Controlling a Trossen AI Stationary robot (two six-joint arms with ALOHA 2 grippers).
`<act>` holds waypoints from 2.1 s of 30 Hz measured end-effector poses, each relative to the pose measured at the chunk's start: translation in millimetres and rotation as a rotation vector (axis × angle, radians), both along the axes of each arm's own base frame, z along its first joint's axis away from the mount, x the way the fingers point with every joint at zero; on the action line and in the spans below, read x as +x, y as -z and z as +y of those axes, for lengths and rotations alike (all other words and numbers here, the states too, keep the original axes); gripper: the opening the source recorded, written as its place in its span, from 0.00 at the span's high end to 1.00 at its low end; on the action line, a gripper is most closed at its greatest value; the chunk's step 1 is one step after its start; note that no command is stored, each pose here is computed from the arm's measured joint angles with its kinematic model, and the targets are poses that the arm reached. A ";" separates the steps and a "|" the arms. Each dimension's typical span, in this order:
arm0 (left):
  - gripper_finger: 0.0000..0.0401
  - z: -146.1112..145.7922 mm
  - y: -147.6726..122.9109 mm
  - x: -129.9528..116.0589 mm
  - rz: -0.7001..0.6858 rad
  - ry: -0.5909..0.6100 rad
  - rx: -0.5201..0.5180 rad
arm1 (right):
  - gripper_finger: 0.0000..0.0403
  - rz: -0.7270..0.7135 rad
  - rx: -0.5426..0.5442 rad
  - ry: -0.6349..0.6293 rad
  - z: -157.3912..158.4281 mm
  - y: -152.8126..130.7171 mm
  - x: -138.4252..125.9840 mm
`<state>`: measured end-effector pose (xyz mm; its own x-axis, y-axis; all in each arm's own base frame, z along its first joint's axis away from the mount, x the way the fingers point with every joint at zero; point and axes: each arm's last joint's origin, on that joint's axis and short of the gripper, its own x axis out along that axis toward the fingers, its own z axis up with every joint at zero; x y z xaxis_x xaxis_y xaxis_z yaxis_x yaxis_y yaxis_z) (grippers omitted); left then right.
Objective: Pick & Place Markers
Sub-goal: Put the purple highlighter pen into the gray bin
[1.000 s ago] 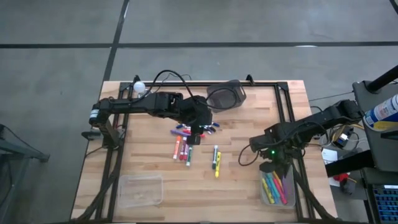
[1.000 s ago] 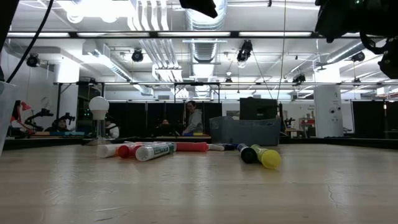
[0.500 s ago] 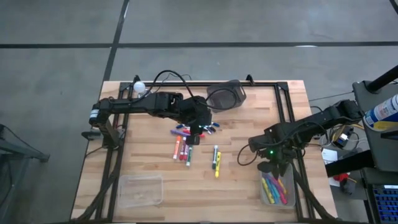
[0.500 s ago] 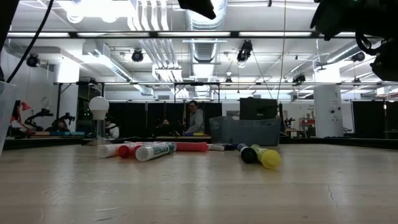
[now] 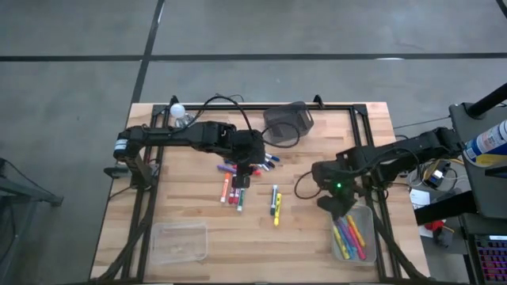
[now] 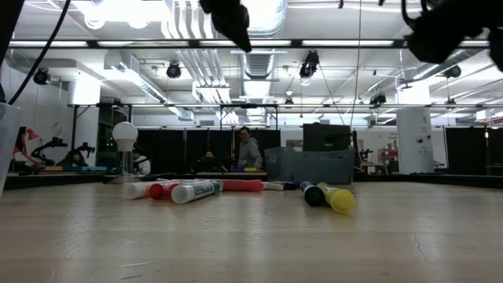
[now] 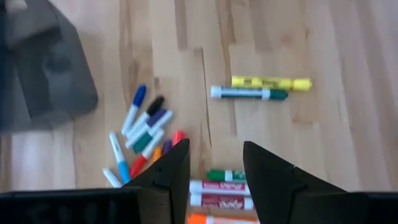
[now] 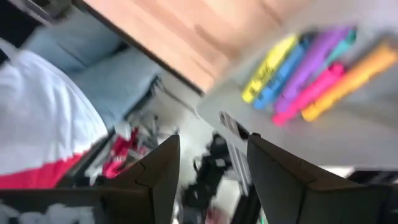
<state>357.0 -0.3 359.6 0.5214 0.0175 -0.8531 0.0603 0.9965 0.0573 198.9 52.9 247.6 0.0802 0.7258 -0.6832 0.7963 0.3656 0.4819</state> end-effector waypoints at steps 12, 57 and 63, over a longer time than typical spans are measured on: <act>0.65 19.1 52.5 -6.8 0.189 -0.129 0.023 | 0.56 -0.265 -0.303 0.125 -18.7 -46.8 20.3; 0.79 58.6 198.2 -48.1 0.368 0.093 0.098 | 0.56 -0.401 -0.483 0.161 -25.8 -66.1 26.9; 0.91 58.8 199.5 -48.2 0.356 0.082 0.096 | 0.56 -0.406 -0.495 0.169 -26.8 -66.3 27.5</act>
